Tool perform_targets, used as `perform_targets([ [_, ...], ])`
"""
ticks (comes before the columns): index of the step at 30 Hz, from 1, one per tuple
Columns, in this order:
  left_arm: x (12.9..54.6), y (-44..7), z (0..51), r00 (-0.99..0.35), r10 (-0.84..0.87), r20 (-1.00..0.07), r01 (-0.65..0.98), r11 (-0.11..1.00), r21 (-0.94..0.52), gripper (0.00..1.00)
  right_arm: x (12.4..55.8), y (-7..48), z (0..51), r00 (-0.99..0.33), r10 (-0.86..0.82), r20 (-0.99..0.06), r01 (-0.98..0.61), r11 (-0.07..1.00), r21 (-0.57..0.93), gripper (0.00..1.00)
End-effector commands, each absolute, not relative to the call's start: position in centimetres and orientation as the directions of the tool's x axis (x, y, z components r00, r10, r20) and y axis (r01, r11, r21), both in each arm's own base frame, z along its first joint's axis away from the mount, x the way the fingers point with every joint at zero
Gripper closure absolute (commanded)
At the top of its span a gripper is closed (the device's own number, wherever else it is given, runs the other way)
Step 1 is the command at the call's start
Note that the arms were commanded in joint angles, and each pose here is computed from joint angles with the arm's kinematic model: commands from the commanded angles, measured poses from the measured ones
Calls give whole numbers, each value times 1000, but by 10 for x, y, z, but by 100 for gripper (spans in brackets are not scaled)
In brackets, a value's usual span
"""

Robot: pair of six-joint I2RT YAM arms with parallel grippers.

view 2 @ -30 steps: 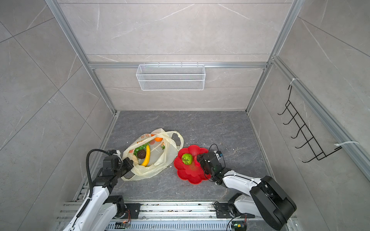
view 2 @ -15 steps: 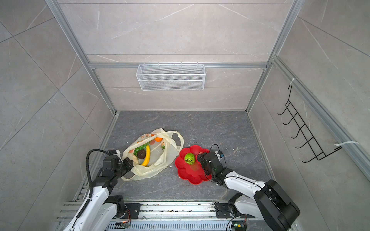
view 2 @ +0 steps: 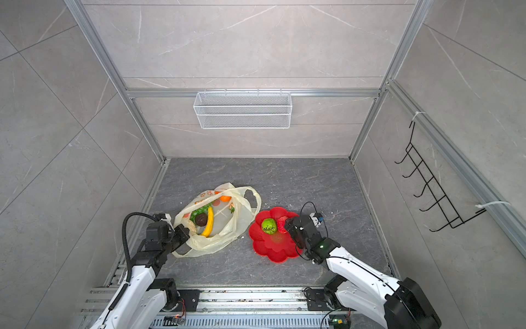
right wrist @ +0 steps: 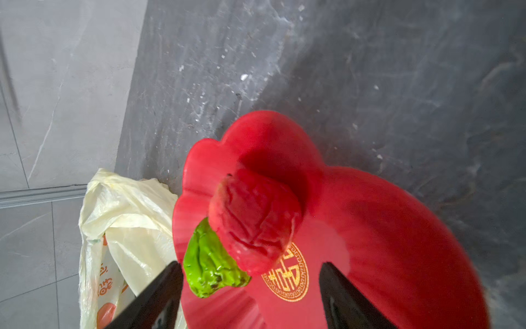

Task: Take the fake fruits out of the plastic bag
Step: 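Open the right gripper to release the red apple on the plate, then move the right gripper back into the bag toward the orange fruit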

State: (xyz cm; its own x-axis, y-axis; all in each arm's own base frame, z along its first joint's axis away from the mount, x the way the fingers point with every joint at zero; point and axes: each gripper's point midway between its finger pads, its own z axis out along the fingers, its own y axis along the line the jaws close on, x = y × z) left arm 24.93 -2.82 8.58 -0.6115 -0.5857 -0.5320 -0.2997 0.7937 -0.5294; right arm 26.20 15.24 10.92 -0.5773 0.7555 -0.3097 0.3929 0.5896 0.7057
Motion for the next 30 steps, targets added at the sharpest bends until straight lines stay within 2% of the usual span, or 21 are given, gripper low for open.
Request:
perform_targets([
  [1,256,-31,94,-605,-558,-568,-249,810,-530,100,263,164,151,-603,642,-474,251,717,651,23],
  [6,257,-35,94,-617,-549,-563,-232,811,-537,100,267,249,198,-687,364,-629,-69,829,555,25],
  [11,258,-38,95,-625,-540,-564,-214,813,-542,100,277,350,190,-768,100,-632,-291,826,484,27],
  [16,258,-45,97,-637,-522,-567,-176,815,-552,100,292,423,163,-743,-134,-656,-470,803,367,30],
  [22,255,-55,100,-659,-540,-524,-185,792,-582,100,313,465,127,-711,-265,-651,-550,787,281,34],
  [30,249,-56,127,-643,-565,-516,-198,774,-601,100,358,476,95,-696,-299,-653,-499,855,139,40],
])
